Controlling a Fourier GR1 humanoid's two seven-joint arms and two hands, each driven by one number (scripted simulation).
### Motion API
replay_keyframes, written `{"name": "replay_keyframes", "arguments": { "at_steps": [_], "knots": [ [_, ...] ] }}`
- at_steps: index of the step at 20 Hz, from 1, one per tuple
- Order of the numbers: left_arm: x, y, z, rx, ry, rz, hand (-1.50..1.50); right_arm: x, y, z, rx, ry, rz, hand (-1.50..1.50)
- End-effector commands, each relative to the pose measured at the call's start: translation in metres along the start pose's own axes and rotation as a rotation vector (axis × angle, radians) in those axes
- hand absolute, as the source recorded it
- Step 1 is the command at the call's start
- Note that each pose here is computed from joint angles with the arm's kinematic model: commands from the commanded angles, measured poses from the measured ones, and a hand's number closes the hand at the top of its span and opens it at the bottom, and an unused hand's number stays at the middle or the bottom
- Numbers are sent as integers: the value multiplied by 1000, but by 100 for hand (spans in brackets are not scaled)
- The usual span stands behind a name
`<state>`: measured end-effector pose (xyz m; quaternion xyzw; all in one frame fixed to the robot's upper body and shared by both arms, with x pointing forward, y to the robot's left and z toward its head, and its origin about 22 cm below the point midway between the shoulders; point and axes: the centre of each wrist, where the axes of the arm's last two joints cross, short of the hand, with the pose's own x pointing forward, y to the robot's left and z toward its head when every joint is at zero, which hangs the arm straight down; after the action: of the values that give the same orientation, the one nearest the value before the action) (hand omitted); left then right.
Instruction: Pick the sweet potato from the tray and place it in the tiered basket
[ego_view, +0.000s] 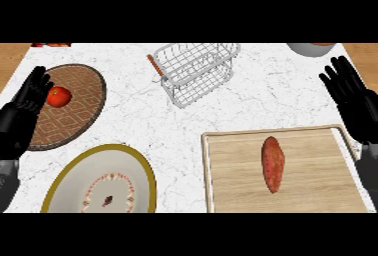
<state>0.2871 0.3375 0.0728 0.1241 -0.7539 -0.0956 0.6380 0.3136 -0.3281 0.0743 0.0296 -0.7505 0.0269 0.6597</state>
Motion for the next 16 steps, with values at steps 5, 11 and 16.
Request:
{"name": "replay_keyframes", "arguments": {
  "at_steps": [5,11,16],
  "knots": [
    [-29,-26,26,-37,230,105,0,21,111,20,150,-318,-9,150],
    [-40,-52,37,-58,299,192,0,-52,89,56,-510,34,172,-150],
    [-32,-47,40,-65,309,206,0,-26,126,83,-459,-82,414,-150]
  ]
}}
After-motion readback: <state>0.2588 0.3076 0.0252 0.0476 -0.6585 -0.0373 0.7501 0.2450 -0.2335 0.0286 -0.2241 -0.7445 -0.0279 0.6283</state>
